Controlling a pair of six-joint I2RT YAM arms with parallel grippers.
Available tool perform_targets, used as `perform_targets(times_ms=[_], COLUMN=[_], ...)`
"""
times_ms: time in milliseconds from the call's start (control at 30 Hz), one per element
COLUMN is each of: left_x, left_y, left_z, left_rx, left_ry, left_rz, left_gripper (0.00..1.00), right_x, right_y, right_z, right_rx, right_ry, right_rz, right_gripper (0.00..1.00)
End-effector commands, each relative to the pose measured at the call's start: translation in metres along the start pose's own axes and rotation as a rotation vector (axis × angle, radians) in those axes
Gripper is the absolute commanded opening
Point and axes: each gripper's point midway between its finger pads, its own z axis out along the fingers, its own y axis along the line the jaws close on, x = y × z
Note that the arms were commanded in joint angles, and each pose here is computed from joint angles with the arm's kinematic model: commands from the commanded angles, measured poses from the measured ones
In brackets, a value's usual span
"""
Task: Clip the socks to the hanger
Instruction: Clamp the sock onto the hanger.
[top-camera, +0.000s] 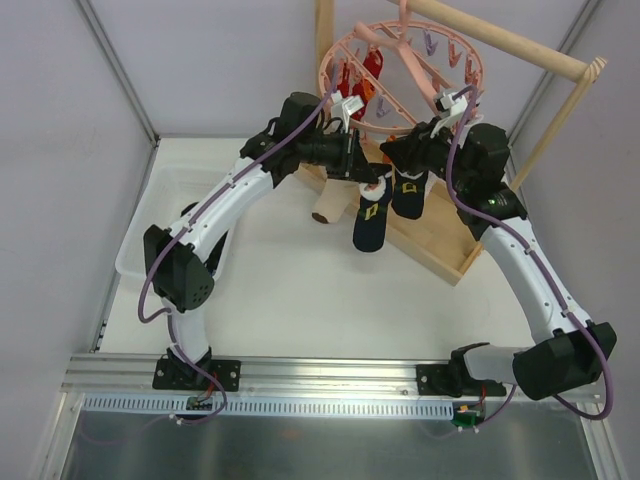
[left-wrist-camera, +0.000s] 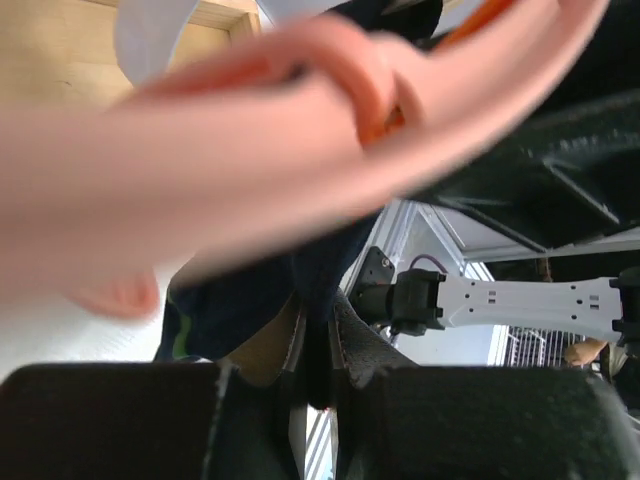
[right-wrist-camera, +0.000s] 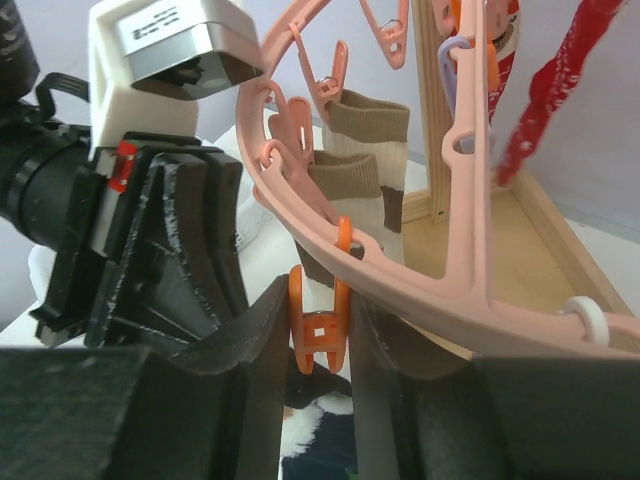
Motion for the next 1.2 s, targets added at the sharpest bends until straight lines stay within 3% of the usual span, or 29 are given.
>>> perform_targets(times_ms=[0, 767, 1167], left_x=[-0.017, -0.024, -0.015], left_y=[-0.017, 0.010, -0.012], left_z=[0.004, 0.009, 0.007], left_rx=[0.046, -0.128, -0.011], left_ry=[-0.028, -0.137, -0.074], left_rz=[0.007, 0.042, 0.043], left_gripper=[0.00, 0.00, 0.00], right_x=[-0.010, -0.010, -0.004], right_y=[0.015, 0.007, 0.003], right_z=[-0.002, 0.007, 0.011], right_rx=[-0.075, -0.028, -0.053], right_ry=[-0.025, 0.008, -0.020], right_rz=[-0.029, 0.056, -0.049], right_gripper=[0.01, 0.01, 0.01])
